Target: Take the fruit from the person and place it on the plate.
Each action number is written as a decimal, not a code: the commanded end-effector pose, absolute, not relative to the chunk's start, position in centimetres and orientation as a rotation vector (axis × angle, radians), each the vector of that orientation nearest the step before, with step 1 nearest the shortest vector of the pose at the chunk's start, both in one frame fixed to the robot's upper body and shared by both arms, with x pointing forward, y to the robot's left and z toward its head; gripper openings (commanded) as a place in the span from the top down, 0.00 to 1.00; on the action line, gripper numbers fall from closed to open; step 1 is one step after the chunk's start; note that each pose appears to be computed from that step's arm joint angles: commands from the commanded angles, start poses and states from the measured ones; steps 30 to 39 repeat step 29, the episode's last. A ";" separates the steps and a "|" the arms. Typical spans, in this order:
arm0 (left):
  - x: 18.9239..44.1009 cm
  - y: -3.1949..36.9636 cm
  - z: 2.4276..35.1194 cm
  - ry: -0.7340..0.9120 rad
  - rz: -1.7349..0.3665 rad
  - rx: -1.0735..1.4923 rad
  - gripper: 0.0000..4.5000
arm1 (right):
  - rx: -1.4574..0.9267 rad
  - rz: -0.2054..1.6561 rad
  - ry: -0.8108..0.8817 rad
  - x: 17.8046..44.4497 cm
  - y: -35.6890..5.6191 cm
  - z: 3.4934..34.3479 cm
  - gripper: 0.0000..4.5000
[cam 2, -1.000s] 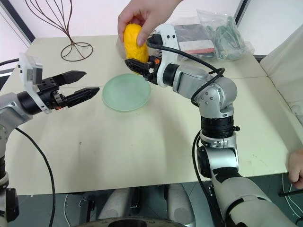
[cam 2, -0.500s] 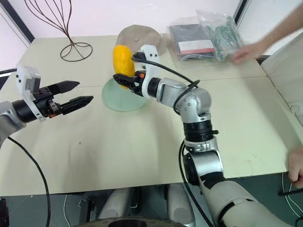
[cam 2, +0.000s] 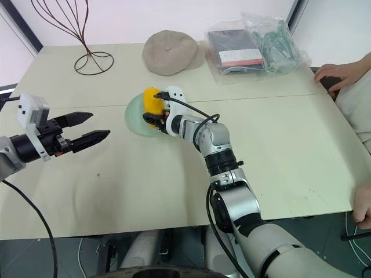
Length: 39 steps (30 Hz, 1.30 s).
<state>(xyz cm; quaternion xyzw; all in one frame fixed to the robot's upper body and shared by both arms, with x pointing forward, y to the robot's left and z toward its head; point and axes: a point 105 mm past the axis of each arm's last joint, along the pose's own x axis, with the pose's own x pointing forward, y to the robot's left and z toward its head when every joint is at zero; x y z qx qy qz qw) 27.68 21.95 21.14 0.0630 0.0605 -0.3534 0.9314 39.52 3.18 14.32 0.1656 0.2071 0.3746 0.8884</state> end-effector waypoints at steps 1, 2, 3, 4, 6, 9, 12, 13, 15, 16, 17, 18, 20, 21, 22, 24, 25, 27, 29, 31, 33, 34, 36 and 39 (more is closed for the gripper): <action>27.2 21.9 22.4 0.083 -0.711 0.168 0.00 | 0.328 0.797 0.364 40.1 3.7 16.0 0.47; 27.2 21.9 22.4 0.084 -0.710 0.169 0.00 | 0.325 0.792 0.366 40.2 3.7 15.9 0.36; 27.2 21.9 22.4 0.084 -0.710 0.170 0.00 | 0.321 0.790 0.366 40.3 3.6 15.8 0.24; 27.2 21.8 22.4 0.084 -0.710 0.170 0.00 | 0.320 0.789 0.366 40.3 3.6 15.7 0.18; 27.2 21.8 22.4 0.083 -0.710 0.170 0.00 | 0.316 0.787 0.365 40.4 3.5 15.7 0.01; 27.3 21.7 22.3 0.085 -0.712 0.171 0.00 | 0.300 0.767 0.348 40.7 3.1 16.0 0.01; 27.3 21.5 22.3 0.085 -0.717 0.171 0.00 | 0.275 0.763 0.310 40.7 2.4 16.9 0.01; 27.3 21.5 22.3 0.085 -0.720 0.171 0.00 | 0.252 0.762 0.287 40.7 1.9 17.4 0.01; 27.3 21.4 22.3 0.085 -0.728 0.171 0.00 | 0.206 0.767 0.236 40.5 0.8 18.6 0.01; 27.3 21.3 22.3 0.086 -0.731 0.173 0.00 | 0.183 0.770 0.211 40.3 0.2 19.2 0.01; 27.3 21.3 22.2 0.089 -0.735 0.176 0.00 | 0.149 0.783 0.175 39.9 -0.7 20.1 0.01; 27.3 21.2 22.2 0.092 -0.737 0.178 0.00 | 0.125 0.798 0.149 39.5 -1.2 20.9 0.01; 27.3 21.2 22.1 0.097 -0.741 0.181 0.00 | 0.099 0.834 0.108 38.3 -2.4 22.4 0.01; 27.2 21.2 22.0 0.101 -0.745 0.184 0.00 | 0.089 0.857 0.089 37.5 -3.2 23.3 0.01; 27.2 21.2 22.0 0.104 -0.748 0.186 0.00 | 0.073 0.876 0.074 36.8 -3.9 24.0 0.01; 27.2 21.3 21.9 0.108 -0.751 0.187 0.00 | 0.026 0.905 0.056 35.3 -5.4 24.9 0.01; 27.2 21.3 21.8 0.108 -0.752 0.187 0.00 | 0.005 0.914 0.055 34.8 -5.9 25.0 0.01; 27.3 21.3 21.8 0.110 -0.758 0.189 0.00 | -0.049 0.934 0.058 33.5 -7.2 25.0 0.01; 27.3 21.2 21.7 0.109 -0.763 0.187 0.00 | -0.093 0.959 0.062 32.3 -8.3 25.0 0.01; 27.3 21.2 21.7 0.109 -0.763 0.187 0.00 | -0.093 0.959 0.062 32.3 -8.3 25.0 0.01; 27.3 21.2 21.7 0.109 -0.763 0.187 0.00 | -0.093 0.959 0.062 32.3 -8.3 25.0 0.01; 27.3 21.2 21.7 0.109 -0.763 0.187 0.00 | -0.093 0.959 0.062 32.3 -8.3 25.0 0.01; 27.3 21.2 21.7 0.109 -0.763 0.187 0.00 | -0.093 0.959 0.062 32.3 -8.3 25.0 0.01; 27.3 21.2 21.7 0.109 -0.763 0.187 0.00 | -0.093 0.959 0.062 32.3 -8.3 25.0 0.01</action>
